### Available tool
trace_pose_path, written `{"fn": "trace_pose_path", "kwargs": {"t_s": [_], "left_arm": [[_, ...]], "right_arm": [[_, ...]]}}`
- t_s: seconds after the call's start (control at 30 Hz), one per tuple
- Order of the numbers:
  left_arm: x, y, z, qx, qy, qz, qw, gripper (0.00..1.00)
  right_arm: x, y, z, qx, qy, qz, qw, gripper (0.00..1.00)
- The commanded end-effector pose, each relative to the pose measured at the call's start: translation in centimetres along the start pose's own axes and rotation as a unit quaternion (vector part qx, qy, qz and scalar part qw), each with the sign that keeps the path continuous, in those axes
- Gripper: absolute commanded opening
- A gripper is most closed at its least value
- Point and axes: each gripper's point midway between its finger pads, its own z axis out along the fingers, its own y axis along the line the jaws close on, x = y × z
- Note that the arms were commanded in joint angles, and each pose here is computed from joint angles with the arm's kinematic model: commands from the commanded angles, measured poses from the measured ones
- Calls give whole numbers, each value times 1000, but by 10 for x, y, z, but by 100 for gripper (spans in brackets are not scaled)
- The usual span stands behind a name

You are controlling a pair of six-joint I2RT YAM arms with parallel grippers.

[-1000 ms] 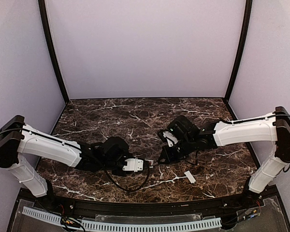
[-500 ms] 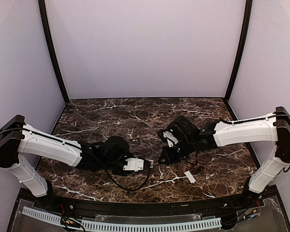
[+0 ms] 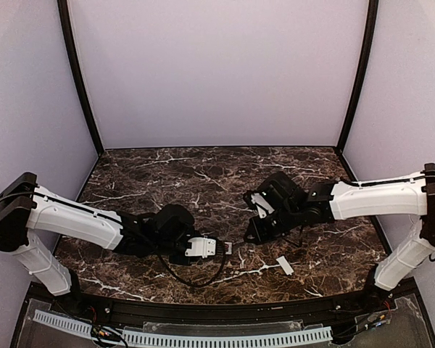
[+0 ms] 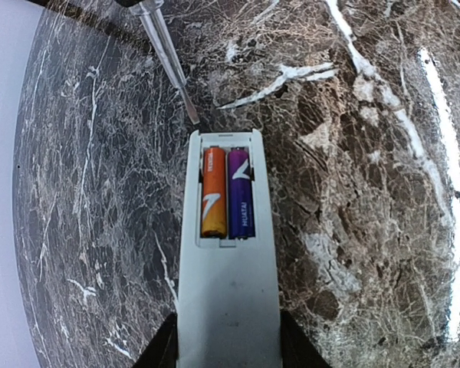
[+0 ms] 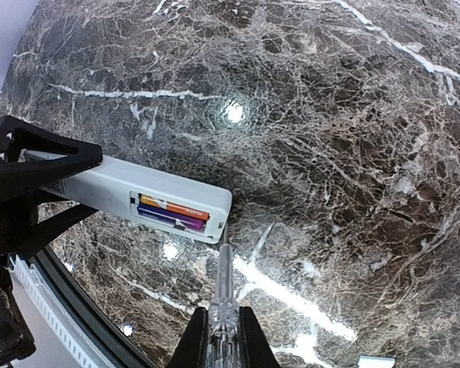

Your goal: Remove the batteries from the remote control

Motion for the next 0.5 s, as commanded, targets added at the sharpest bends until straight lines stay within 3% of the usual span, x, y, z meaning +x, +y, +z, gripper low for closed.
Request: {"fn": "trace_pose_path", "kwargs": {"t_s": [0.0, 0.47], "left_arm": [[-8, -2, -10, 18, -13, -13, 1000, 0], [-31, 17, -33, -4, -60, -51, 997, 0]], "right_arm": [[1, 9, -9, -17, -13, -18, 1000, 0], [6, 35, -55, -53, -48, -28, 997, 0]]}}
